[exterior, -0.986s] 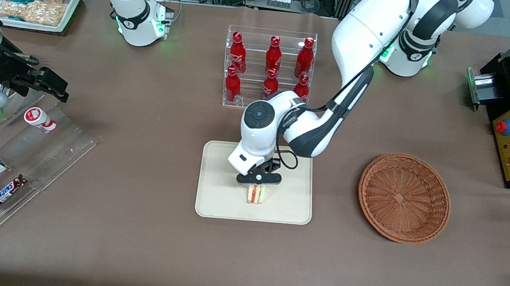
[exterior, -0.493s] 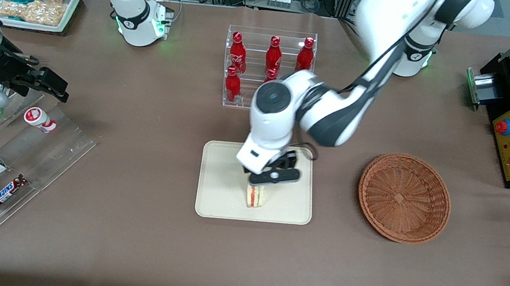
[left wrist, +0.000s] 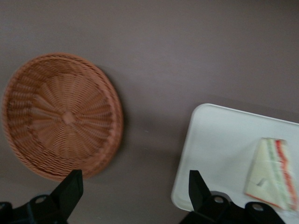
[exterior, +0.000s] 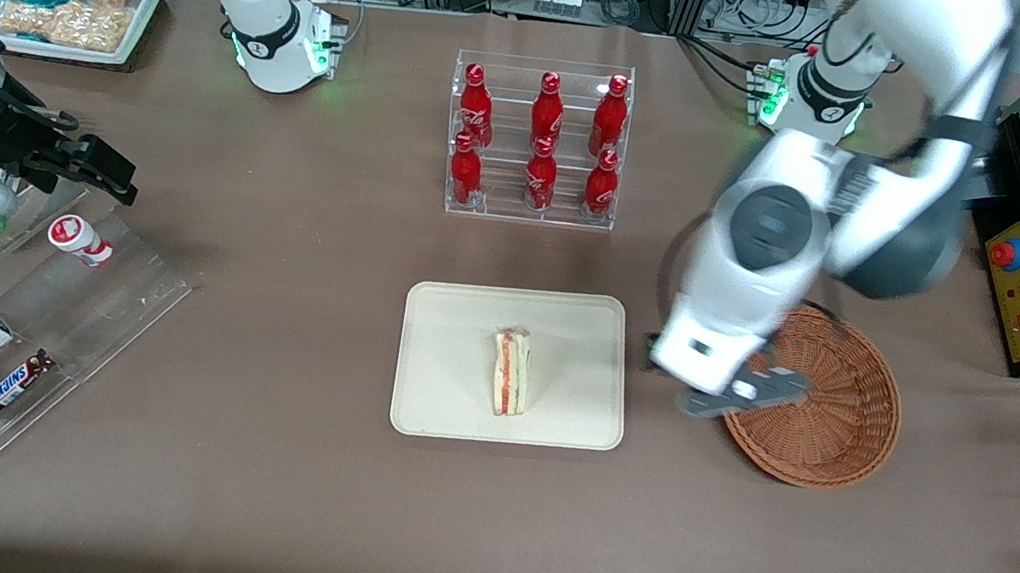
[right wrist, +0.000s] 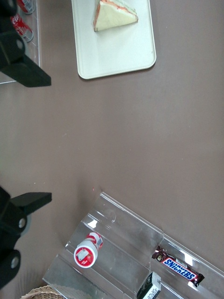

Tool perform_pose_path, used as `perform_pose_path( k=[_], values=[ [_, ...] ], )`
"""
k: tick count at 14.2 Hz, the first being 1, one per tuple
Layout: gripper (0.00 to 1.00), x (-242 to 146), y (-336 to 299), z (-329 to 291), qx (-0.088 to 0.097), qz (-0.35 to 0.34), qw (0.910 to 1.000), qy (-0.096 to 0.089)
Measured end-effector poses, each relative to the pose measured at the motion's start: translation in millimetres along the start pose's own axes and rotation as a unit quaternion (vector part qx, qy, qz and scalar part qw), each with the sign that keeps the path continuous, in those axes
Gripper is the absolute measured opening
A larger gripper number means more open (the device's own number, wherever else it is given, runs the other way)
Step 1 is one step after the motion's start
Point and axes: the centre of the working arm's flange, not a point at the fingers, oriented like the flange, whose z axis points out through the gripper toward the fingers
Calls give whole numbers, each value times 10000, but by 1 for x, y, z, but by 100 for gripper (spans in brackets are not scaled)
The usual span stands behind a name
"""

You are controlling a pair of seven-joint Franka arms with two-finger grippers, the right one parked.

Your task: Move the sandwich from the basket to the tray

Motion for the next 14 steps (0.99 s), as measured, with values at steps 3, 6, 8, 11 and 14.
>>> perform_pose_path(
  k=[3, 6, 8, 11, 14],
  values=[
    [100, 21, -93, -5, 7, 373, 9992, -127],
    [100, 21, -169, -19, -52, 861, 9960, -222],
    [100, 19, -207, -37, -217, 1196, 9922, -271],
    [100, 16, -256, -78, -572, 1867, 9807, -132],
    [100, 13, -277, -122, -606, 2239, 9725, 187]
  ],
)
